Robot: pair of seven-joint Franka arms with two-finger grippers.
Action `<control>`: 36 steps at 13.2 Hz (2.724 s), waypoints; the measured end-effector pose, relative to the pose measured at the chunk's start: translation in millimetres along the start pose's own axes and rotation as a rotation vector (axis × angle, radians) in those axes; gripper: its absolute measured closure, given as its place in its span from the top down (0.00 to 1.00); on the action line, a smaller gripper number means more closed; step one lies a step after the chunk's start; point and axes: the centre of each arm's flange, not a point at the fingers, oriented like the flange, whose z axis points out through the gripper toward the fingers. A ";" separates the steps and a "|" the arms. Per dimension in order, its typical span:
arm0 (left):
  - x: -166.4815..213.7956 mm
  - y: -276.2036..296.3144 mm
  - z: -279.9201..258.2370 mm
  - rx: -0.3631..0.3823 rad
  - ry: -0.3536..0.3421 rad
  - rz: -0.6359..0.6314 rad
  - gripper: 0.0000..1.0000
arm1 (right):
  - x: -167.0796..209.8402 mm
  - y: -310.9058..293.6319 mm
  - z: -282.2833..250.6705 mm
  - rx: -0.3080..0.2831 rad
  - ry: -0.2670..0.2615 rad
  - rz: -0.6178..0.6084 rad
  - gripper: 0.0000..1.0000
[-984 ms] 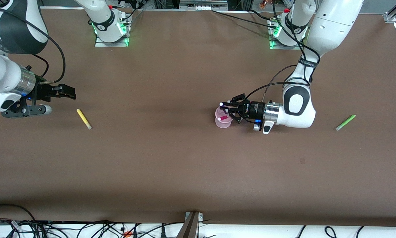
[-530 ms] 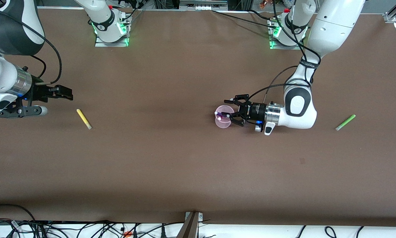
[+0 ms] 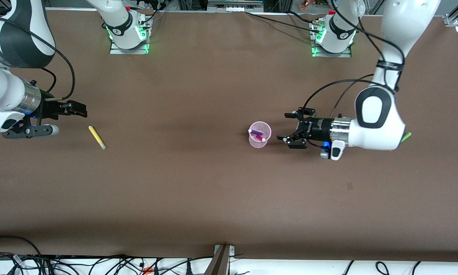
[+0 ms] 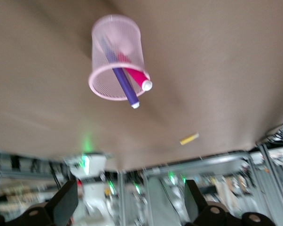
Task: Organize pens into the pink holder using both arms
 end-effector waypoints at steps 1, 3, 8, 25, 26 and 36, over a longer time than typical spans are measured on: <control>-8.4 -1.2 -14.3 0.034 0.072 0.038 1.00 | 0.5 -0.5 0.7 0.000 0.000 -0.001 1.00; -22.4 -2.8 -40.5 0.112 0.231 0.115 1.00 | 1.3 -0.6 2.7 0.000 -0.003 -0.001 1.00; -73.6 -21.3 -91.5 0.360 0.513 0.322 1.00 | 3.7 -0.7 8.9 0.001 -0.003 -0.002 1.00; -186.6 -126.7 -217.0 0.764 0.847 0.779 1.00 | 4.0 -1.7 9.9 0.000 0.000 -0.003 1.00; -183.7 -126.7 -223.5 0.761 0.842 0.790 1.00 | 3.9 -1.7 9.8 0.000 0.000 -0.003 1.00; -161.3 -85.6 -255.8 0.777 0.782 0.843 1.00 | 4.1 -1.7 9.4 0.000 0.003 -0.003 1.00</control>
